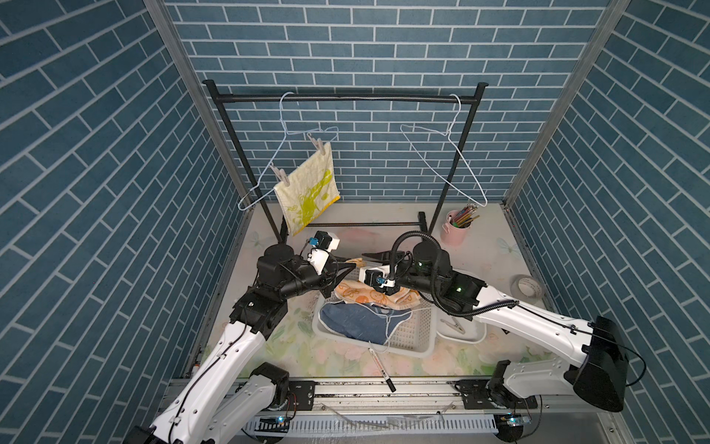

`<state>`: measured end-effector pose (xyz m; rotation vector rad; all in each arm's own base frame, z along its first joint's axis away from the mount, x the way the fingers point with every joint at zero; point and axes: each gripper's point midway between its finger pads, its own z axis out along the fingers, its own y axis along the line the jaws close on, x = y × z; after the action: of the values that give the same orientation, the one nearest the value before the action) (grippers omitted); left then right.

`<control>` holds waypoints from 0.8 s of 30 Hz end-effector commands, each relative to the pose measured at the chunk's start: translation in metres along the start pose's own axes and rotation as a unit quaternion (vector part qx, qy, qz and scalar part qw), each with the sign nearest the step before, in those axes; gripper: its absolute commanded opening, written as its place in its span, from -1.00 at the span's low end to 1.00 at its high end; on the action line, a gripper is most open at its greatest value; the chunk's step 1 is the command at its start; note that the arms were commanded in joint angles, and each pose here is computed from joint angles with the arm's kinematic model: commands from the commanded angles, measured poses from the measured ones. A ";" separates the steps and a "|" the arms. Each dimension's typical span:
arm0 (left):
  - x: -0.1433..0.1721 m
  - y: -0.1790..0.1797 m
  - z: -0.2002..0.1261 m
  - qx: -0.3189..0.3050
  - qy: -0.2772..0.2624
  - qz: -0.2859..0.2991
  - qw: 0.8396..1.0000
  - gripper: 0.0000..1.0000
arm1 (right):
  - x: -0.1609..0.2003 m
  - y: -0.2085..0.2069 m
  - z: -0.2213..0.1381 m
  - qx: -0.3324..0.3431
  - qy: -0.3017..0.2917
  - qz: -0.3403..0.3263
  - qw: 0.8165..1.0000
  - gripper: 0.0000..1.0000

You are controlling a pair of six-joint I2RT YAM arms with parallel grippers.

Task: Remove the clothespins securing towels to the hanger
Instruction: Place the clothespin in the storage box.

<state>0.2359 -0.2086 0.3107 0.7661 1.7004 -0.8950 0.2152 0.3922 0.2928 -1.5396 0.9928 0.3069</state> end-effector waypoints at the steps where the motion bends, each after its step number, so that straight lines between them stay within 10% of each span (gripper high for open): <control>1: -0.004 -0.006 -0.002 0.013 -0.011 -0.001 1.000 -1.00 | -0.023 -0.022 0.003 0.029 -0.042 -0.003 0.999 -0.11; 16: -0.006 0.002 0.007 0.008 -0.019 -0.029 0.999 -1.00 | -0.024 -0.021 0.005 0.030 -0.052 0.006 0.998 -0.66; 24: -0.014 0.004 0.007 0.008 -0.039 -0.034 0.999 -0.14 | -0.011 -0.021 -0.006 0.049 -0.017 0.023 0.998 -0.98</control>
<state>0.2455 -0.2128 0.3165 0.6831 1.6969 -0.9643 0.2241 0.3992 0.3051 -1.4777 0.9733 0.3022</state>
